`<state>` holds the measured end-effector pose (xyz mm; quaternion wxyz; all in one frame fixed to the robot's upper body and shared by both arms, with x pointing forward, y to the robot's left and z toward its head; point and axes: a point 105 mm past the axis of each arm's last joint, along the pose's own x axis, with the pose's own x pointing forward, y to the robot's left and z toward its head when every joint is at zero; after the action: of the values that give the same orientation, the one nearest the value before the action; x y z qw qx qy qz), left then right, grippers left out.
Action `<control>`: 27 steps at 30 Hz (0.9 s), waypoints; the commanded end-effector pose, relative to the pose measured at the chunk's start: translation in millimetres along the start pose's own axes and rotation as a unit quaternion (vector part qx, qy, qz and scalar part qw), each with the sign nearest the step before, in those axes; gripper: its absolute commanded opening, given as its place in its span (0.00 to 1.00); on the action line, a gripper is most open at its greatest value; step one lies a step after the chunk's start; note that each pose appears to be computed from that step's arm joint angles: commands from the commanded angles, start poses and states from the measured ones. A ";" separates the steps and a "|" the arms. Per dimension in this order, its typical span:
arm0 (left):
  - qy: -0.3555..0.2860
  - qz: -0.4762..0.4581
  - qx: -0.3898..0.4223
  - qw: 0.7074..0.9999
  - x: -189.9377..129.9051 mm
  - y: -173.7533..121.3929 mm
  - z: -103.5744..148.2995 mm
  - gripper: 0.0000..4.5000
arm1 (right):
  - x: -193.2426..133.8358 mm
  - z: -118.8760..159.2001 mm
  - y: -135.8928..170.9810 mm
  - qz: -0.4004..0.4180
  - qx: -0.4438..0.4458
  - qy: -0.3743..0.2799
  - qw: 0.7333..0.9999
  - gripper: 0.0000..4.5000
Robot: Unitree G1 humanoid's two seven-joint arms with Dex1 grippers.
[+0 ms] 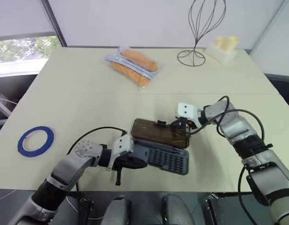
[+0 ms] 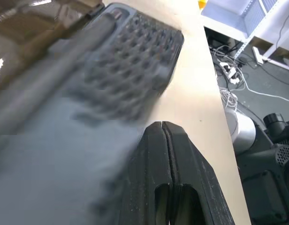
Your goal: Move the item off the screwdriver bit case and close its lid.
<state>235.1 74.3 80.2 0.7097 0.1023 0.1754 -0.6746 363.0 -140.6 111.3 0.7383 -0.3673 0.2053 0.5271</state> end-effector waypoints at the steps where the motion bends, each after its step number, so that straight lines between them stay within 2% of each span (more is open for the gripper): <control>1: -0.002 0.003 0.015 1.000 -0.6 -0.9 6.4 0.00 | 9.8 -13.5 13.5 0.028 -0.004 0.028 0.999 0.01; 5: -0.005 0.009 0.012 1.000 -0.8 0.1 6.6 0.00 | 12.8 -7.7 15.7 0.030 -0.030 0.023 0.999 0.01; 12: -0.017 0.038 0.010 0.999 -4.3 10.2 9.6 0.00 | 1.6 25.0 -3.6 -0.069 -0.167 -0.014 0.983 0.01; 15: -0.028 0.055 0.007 0.998 -6.1 17.4 14.0 0.00 | -5.1 35.9 0.2 -0.095 -0.221 -0.027 0.970 0.01; 27: -0.055 0.097 -0.002 0.994 -14.7 37.3 22.3 0.00 | -17.8 64.5 21.7 -0.192 -0.323 -0.060 0.925 0.01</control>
<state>266.9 79.7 91.1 0.7691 0.0819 0.1474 -0.6164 336.8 -106.8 146.1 0.6879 -0.5718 -0.0572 0.4433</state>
